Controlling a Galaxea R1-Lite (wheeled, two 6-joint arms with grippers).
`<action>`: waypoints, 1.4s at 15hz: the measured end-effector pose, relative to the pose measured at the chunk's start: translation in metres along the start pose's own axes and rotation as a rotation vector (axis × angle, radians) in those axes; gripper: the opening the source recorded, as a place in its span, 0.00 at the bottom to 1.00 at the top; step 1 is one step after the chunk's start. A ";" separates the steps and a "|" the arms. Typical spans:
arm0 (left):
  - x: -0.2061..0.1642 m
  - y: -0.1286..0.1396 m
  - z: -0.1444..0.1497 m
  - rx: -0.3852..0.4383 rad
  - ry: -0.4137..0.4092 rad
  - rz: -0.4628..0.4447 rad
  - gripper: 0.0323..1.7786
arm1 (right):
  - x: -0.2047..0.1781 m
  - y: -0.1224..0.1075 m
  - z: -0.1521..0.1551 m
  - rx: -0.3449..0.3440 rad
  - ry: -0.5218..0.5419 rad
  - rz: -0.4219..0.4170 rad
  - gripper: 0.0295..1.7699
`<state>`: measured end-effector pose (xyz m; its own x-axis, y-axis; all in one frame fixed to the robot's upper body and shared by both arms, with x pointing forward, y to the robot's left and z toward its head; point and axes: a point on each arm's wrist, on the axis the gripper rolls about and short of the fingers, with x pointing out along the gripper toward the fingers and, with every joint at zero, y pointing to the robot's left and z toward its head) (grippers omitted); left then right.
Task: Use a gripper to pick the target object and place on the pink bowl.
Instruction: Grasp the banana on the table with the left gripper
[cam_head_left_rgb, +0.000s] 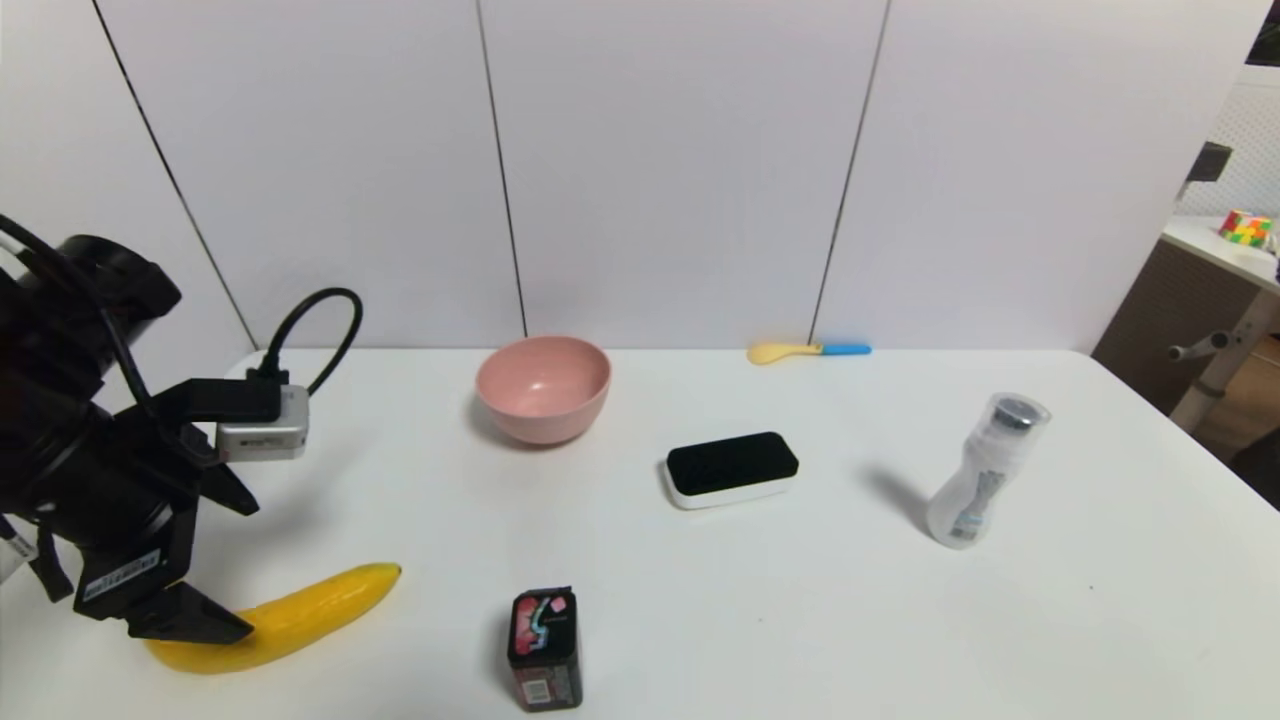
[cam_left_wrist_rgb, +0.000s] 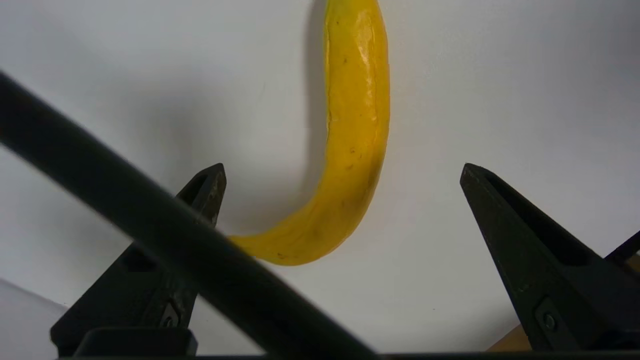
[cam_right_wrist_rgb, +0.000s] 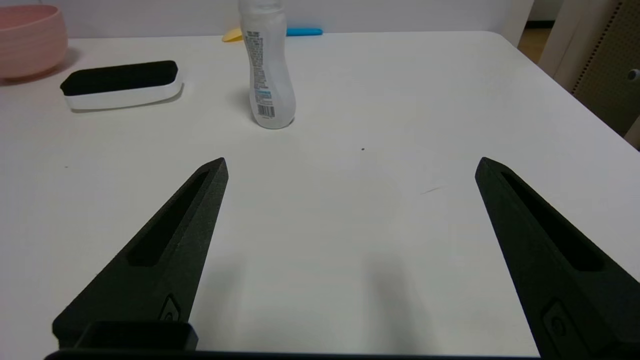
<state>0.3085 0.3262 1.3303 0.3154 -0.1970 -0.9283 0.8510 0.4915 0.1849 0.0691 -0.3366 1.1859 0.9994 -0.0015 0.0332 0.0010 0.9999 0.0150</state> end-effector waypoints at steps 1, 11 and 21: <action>0.008 0.003 0.000 0.015 0.012 -0.026 0.95 | 0.000 0.000 0.000 0.000 0.000 0.000 0.97; 0.057 0.010 -0.006 0.019 0.035 -0.080 0.95 | 0.000 0.000 0.000 0.000 0.000 0.000 0.97; 0.059 0.008 -0.008 0.017 0.040 -0.087 0.95 | 0.000 0.000 0.000 -0.001 0.000 -0.001 0.97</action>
<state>0.3309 0.3257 1.2739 0.2237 -0.2043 -0.9530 0.8815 0.4596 0.1084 0.0691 -0.3367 1.1859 0.9994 -0.0023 0.0332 0.0019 0.9999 0.0140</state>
